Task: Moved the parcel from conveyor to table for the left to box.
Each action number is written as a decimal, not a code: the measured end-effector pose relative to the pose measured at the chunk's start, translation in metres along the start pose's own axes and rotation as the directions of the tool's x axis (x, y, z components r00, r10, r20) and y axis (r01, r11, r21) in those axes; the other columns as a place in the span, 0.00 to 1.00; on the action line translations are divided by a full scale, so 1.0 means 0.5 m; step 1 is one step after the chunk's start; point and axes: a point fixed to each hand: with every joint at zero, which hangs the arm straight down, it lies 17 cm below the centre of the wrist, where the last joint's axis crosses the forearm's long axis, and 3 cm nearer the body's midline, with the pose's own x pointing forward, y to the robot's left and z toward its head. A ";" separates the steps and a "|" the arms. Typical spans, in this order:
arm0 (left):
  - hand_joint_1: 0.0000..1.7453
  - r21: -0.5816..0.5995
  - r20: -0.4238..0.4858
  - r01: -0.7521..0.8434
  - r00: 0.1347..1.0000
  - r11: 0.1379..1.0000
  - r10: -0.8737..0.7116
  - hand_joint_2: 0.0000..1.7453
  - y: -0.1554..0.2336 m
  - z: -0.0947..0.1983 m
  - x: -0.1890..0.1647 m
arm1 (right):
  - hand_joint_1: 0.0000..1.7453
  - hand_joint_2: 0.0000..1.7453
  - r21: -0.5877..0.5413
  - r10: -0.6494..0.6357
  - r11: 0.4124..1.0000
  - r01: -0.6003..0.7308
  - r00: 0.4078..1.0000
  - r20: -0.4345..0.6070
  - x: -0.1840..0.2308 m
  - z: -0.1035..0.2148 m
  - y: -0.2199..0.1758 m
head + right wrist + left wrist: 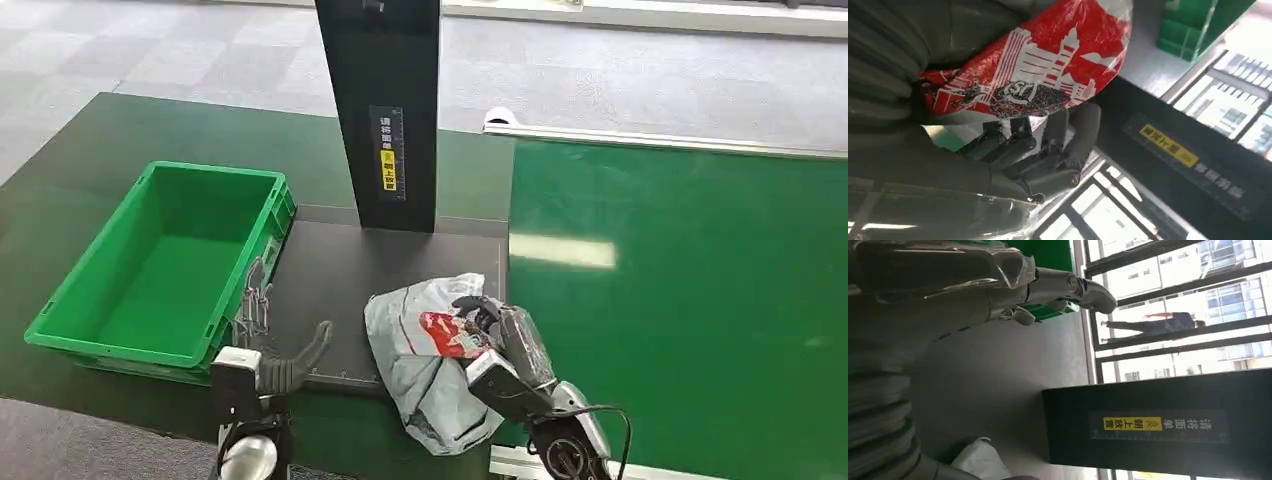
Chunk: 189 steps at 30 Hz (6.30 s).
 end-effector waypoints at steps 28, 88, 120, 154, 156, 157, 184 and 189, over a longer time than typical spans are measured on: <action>0.00 -0.197 0.024 0.034 0.999 0.980 -0.030 1.00 -0.093 0.030 0.013 | 0.00 1.00 -0.092 -0.468 0.863 0.497 0.855 0.226 0.052 0.038 -0.167; 0.12 -0.655 0.289 0.609 0.749 0.448 -0.596 1.00 -0.365 0.173 -0.176 | 0.00 1.00 -0.137 -0.441 0.782 0.608 0.694 0.569 0.201 0.084 -0.373; 1.00 -0.596 0.236 0.579 0.788 0.556 -0.568 1.00 -0.340 0.131 -0.162 | 0.00 1.00 -0.145 -0.450 0.772 0.619 0.693 0.563 0.192 0.050 -0.382; 1.00 0.482 0.498 0.450 0.565 0.752 -0.658 1.00 0.157 -0.133 0.412 | 0.00 1.00 -0.200 -0.469 0.729 0.655 0.690 0.552 0.177 0.071 -0.397; 1.00 0.490 0.384 0.506 0.605 0.710 -0.697 1.00 0.202 -0.195 0.353 | 0.00 1.00 -0.198 -0.469 0.729 0.655 0.689 0.553 0.182 0.066 -0.400; 1.00 0.477 0.322 0.540 0.627 0.693 -0.710 1.00 0.222 -0.228 0.310 | 0.00 1.00 -0.197 -0.468 0.730 0.655 0.688 0.554 0.183 0.064 -0.401; 1.00 0.219 -0.015 0.822 0.541 0.525 -0.841 1.00 0.310 -0.397 -0.008 | 0.00 1.00 -0.205 -0.470 0.725 0.657 0.690 0.550 0.181 0.058 -0.414; 1.00 0.151 -0.074 0.885 0.454 0.440 -0.888 1.00 0.316 -0.390 -0.052 | 0.00 1.00 -0.207 -0.472 0.724 0.658 0.691 0.547 0.177 0.058 -0.414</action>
